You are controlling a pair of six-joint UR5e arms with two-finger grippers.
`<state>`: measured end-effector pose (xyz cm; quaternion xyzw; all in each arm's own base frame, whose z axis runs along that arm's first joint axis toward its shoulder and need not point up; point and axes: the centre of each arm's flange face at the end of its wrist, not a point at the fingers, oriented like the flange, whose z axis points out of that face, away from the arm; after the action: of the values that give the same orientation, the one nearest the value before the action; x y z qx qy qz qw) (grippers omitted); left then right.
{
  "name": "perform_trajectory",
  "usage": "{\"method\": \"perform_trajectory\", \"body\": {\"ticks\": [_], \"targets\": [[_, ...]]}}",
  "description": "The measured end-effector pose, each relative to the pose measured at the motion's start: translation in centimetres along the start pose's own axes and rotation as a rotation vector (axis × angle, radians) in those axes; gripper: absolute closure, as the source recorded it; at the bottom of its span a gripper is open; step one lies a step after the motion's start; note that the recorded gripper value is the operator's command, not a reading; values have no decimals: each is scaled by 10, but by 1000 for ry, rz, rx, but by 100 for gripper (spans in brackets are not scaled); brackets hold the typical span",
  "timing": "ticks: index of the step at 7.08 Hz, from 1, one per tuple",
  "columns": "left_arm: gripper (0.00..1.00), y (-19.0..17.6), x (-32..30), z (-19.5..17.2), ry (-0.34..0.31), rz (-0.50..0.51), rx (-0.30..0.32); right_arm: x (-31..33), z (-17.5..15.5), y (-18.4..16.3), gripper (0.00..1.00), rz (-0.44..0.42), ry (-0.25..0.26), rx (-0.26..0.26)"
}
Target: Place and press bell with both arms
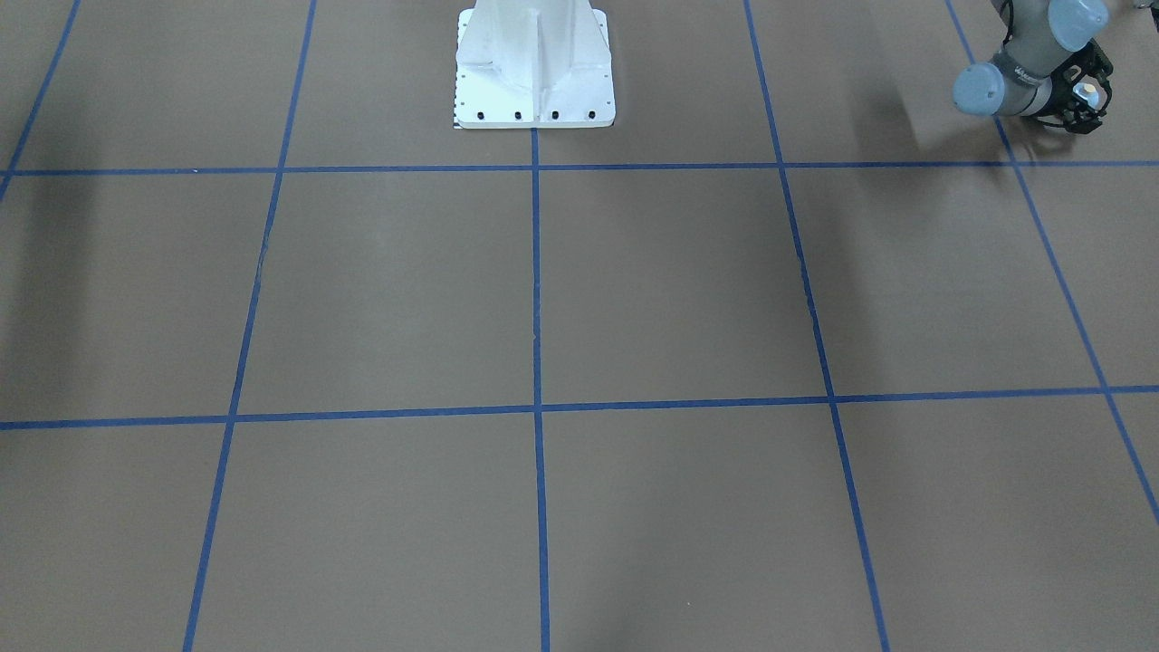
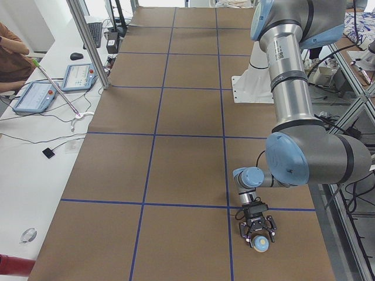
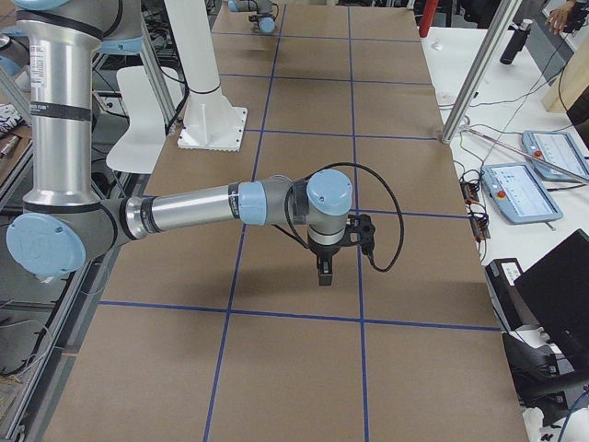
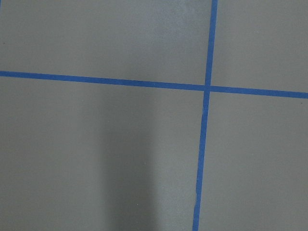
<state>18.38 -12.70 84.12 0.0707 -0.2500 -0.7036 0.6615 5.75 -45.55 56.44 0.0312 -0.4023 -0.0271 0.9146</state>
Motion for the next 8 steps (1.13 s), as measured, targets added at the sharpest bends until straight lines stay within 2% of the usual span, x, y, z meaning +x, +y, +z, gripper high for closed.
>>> {"method": "perform_trajectory", "body": {"ticks": [2,3,4,5,8], "targets": [[2,4,-4,0,7,23,-16,-2,-1,0,0,-3,0,3],[18,7,-8,-1,5,38,-23,-2,-2,0,0,-3,0,4],[63,9,-13,-1,2,50,-23,-2,-2,-1,0,-4,0,5],[100,10,-17,0,1,54,-19,-3,-3,-1,0,-5,0,6],[100,7,-31,10,23,84,10,-3,-4,-1,0,-7,1,8]]}}
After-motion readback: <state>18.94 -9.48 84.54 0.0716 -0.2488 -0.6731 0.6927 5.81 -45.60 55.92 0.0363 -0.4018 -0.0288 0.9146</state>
